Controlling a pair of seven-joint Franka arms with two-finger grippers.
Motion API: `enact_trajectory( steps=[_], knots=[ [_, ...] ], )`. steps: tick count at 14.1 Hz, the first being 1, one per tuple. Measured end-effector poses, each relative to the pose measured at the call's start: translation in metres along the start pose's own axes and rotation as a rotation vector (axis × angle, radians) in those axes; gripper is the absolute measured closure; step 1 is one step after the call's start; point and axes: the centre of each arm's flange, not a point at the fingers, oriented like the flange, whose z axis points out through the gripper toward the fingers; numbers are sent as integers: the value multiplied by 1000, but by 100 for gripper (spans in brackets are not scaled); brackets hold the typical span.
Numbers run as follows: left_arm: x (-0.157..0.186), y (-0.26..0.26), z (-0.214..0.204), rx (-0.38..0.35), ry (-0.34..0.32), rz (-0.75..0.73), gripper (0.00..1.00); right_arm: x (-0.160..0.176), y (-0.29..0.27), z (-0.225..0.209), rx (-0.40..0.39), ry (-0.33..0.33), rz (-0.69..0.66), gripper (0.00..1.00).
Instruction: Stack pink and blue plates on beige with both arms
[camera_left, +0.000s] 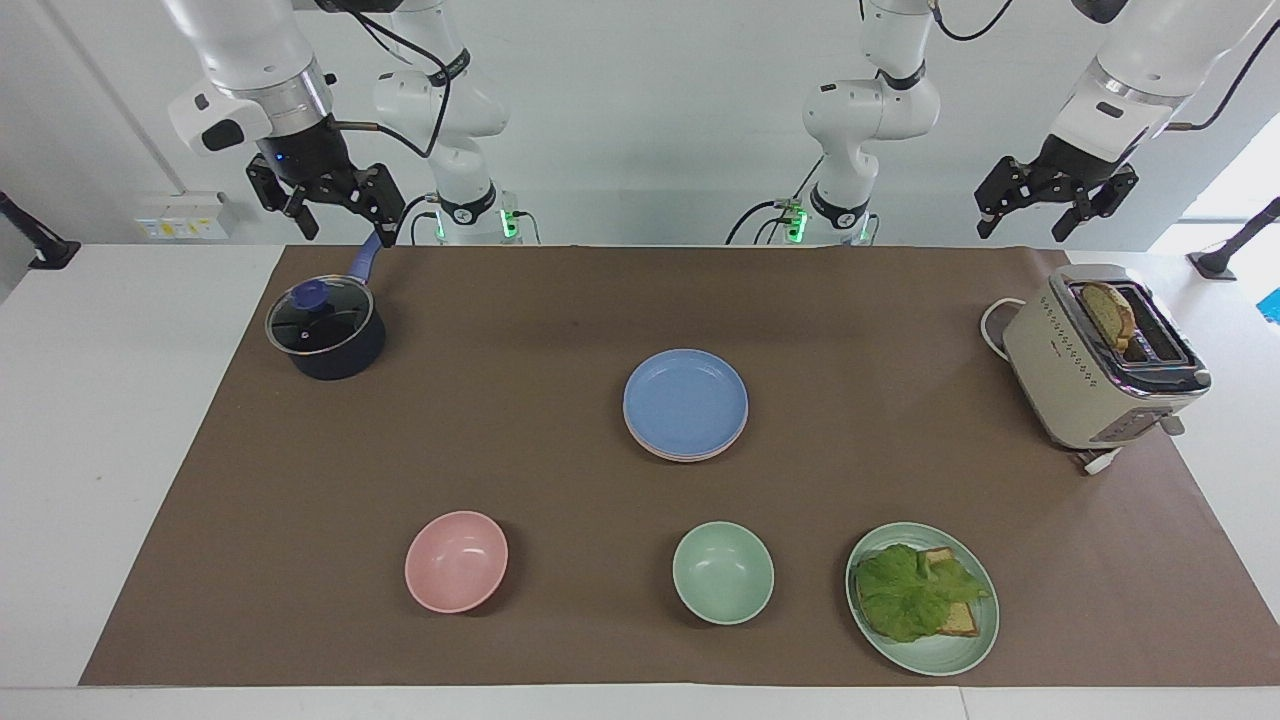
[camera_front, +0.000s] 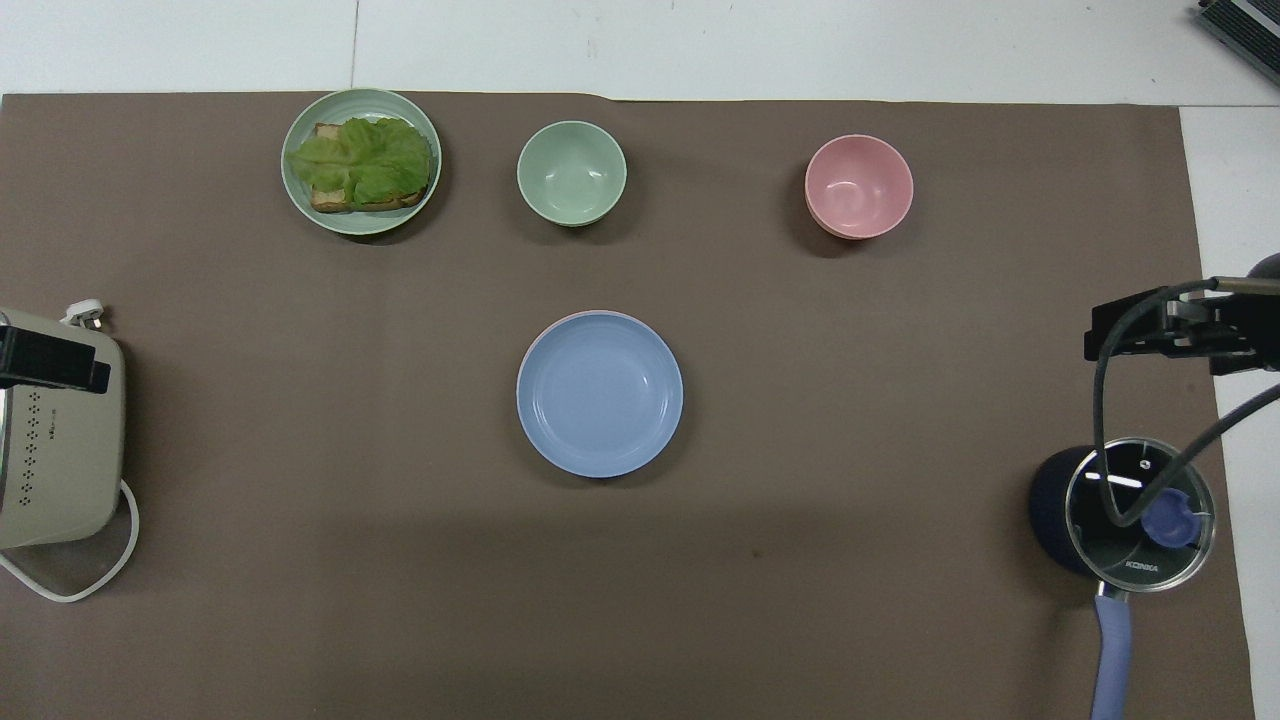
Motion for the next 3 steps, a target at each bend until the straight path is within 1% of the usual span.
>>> enact_trajectory(
  steps=[3],
  knots=[
    [0,0,0,0,0,0,0,-1,0,0,-1,-1,-6,0]
  ],
)
